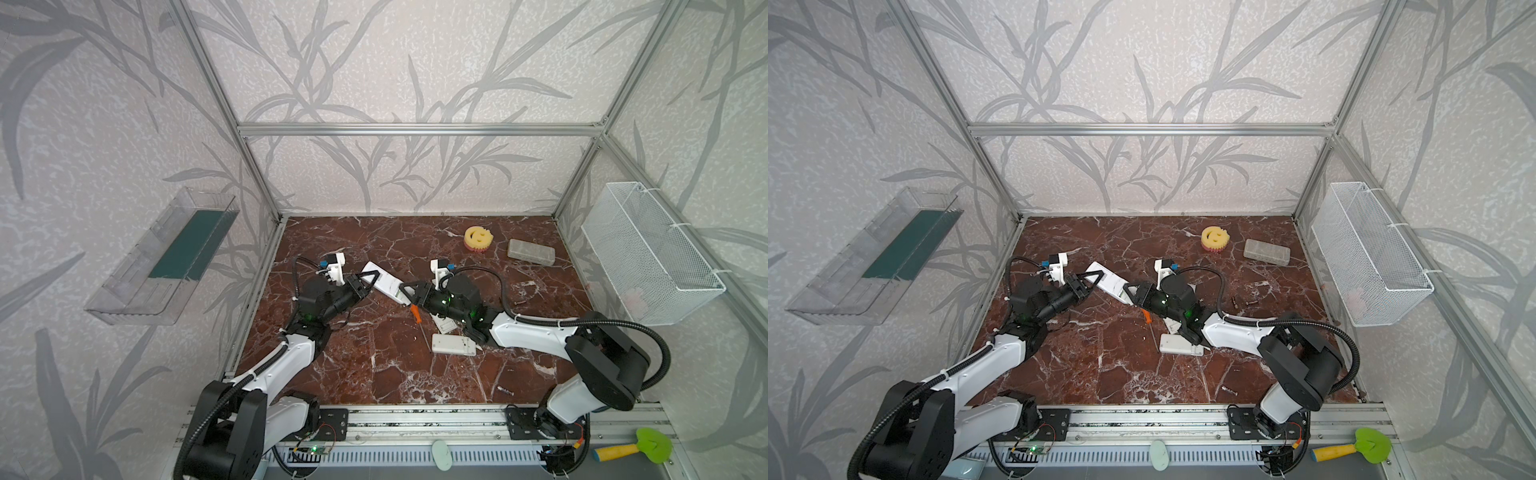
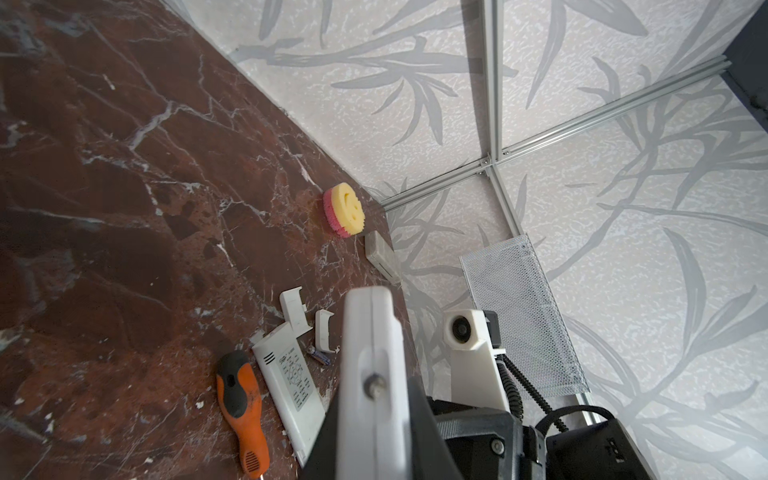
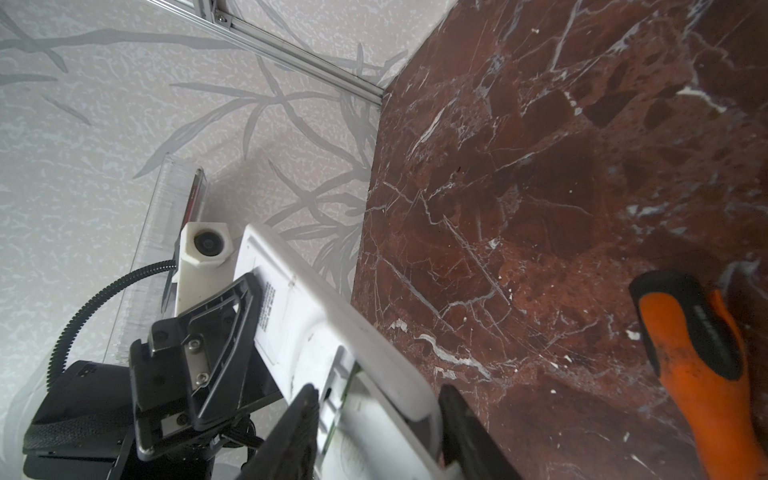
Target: Unload the batteries from the remote control
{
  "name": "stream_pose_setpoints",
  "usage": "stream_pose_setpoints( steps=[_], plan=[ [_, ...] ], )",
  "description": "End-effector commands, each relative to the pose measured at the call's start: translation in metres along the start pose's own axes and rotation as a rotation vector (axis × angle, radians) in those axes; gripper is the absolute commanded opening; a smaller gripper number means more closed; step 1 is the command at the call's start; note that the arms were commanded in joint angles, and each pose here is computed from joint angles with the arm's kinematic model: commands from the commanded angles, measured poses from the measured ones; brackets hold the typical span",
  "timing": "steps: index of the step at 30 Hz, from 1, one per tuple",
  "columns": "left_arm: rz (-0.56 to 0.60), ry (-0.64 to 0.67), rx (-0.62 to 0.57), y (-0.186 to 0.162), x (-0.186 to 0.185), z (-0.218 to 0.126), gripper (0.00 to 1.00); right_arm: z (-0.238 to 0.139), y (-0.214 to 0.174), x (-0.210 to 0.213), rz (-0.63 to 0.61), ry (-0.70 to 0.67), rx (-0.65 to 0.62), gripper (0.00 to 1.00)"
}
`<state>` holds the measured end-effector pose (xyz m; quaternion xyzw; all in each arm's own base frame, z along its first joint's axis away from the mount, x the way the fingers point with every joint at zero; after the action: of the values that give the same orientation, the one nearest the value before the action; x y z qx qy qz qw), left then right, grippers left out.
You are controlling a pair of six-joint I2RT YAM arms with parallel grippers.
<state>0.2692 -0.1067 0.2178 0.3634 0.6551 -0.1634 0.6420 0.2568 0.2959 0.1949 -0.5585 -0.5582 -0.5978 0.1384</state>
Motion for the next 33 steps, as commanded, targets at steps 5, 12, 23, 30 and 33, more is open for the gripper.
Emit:
stream_pose_setpoints(
  steps=[5, 12, 23, 30, 33],
  plan=[
    [0.009, 0.076, -0.007, 0.005, 0.023, 0.015, 0.0, 0.02, -0.01, -0.029, -0.055, -0.065, 0.073, 0.47],
    [0.065, 0.167, -0.004, 0.01, 0.044, 0.023, 0.0, 0.041, -0.019, -0.069, -0.082, -0.159, 0.16, 0.47],
    [0.074, 0.301, 0.034, 0.011, 0.07, 0.011, 0.0, 0.052, -0.017, -0.074, -0.139, -0.173, 0.229, 0.48],
    [0.026, 0.321, 0.132, -0.004, 0.077, -0.001, 0.0, 0.051, -0.015, -0.065, -0.21, -0.179, 0.302, 0.48],
    [-0.019, 0.296, 0.221, -0.013, 0.079, -0.002, 0.0, 0.044, -0.013, -0.06, -0.254, -0.197, 0.323, 0.48]
  ],
)
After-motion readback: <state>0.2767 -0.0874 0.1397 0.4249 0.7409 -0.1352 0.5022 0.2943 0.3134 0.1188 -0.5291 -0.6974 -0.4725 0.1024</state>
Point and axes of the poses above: each gripper's point midway between its finger pads, its own z axis out along the fingers, its own x axis along the line the jaws close on, y = z × x, the point moved 8 cm from there along -z, back along the fingers, and after that the axes turned 11 degrees about -z, right-handed, at the moved point
